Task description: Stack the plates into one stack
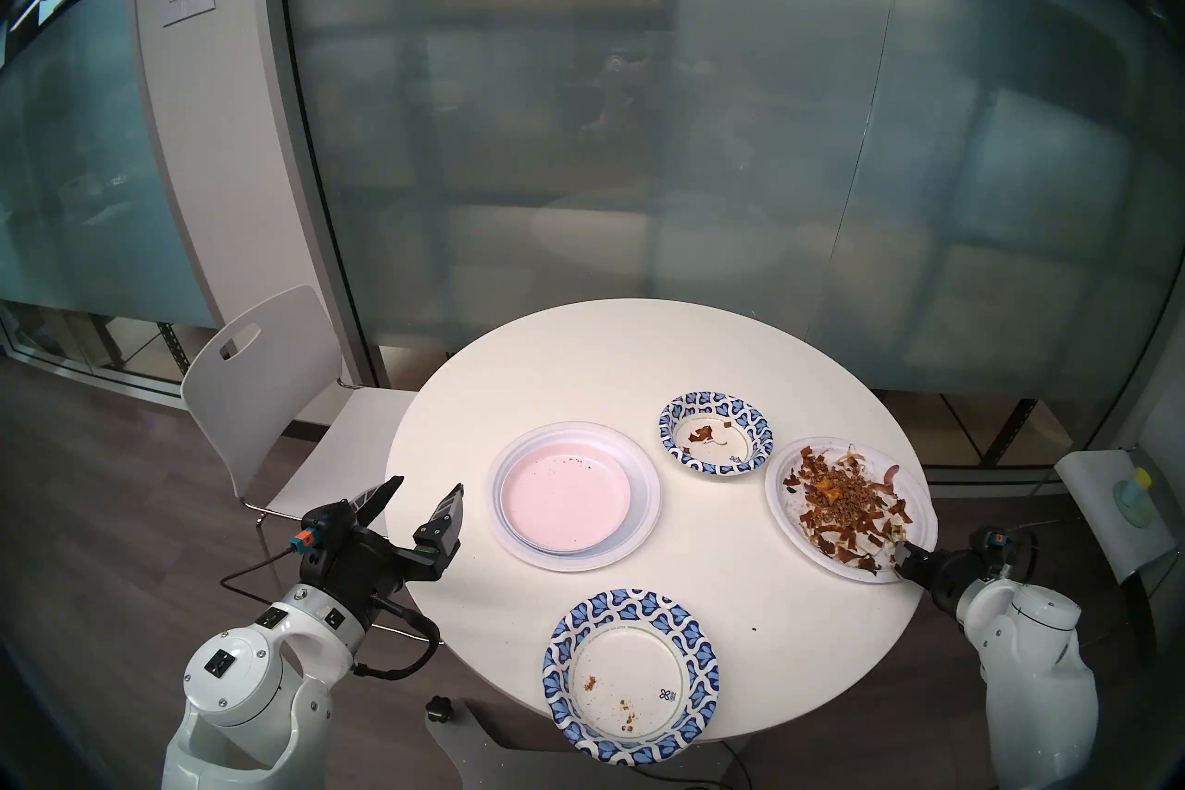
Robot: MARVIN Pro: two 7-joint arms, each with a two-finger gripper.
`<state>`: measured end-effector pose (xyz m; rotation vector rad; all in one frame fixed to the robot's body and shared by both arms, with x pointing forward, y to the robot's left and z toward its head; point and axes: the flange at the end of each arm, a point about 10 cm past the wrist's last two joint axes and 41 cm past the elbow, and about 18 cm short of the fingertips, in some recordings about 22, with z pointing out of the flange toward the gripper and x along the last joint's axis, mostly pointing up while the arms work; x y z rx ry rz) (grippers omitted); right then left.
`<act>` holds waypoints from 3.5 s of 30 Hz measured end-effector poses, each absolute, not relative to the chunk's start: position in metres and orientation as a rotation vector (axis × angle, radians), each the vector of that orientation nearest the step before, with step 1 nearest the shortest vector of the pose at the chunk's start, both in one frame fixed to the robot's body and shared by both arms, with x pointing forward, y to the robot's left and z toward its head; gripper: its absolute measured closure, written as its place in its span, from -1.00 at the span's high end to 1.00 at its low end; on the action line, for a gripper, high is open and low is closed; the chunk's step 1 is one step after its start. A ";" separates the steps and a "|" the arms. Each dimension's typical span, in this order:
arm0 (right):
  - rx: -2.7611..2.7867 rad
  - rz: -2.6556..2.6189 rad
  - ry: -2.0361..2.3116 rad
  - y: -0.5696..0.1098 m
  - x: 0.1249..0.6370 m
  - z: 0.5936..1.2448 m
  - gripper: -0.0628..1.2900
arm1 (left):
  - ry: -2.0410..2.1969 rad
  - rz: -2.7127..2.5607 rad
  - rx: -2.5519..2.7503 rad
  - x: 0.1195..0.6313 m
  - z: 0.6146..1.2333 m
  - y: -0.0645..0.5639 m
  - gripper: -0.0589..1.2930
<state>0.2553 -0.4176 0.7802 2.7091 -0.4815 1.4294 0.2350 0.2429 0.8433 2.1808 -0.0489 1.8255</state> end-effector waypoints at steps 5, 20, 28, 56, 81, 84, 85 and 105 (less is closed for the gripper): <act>2.716 1.399 -0.447 -0.414 0.258 0.780 0.61 | -0.049 1.826 2.181 0.235 0.843 0.243 0.87; 2.725 1.334 -0.375 -0.410 0.253 0.783 0.43 | -0.049 1.827 2.180 0.235 0.843 0.243 0.87; 2.735 1.333 -0.350 -0.407 0.252 0.782 0.24 | -0.049 1.827 2.180 0.235 0.843 0.243 0.87; 2.775 1.319 -0.272 -0.373 0.232 0.785 0.07 | -0.050 1.829 2.179 0.235 0.844 0.243 0.87; 2.835 1.308 -0.183 -0.325 0.196 0.785 0.08 | -0.049 1.830 2.178 0.235 0.844 0.243 0.87; 2.835 1.307 -0.186 -0.324 0.192 0.784 0.10 | -0.049 1.830 2.178 0.235 0.844 0.243 0.87; 2.836 1.307 -0.187 -0.323 0.191 0.784 0.11 | -0.049 1.830 2.178 0.235 0.844 0.243 0.87; 2.793 1.330 -0.162 -0.316 0.166 0.800 0.86 | -0.050 1.830 2.178 0.235 0.844 0.243 0.89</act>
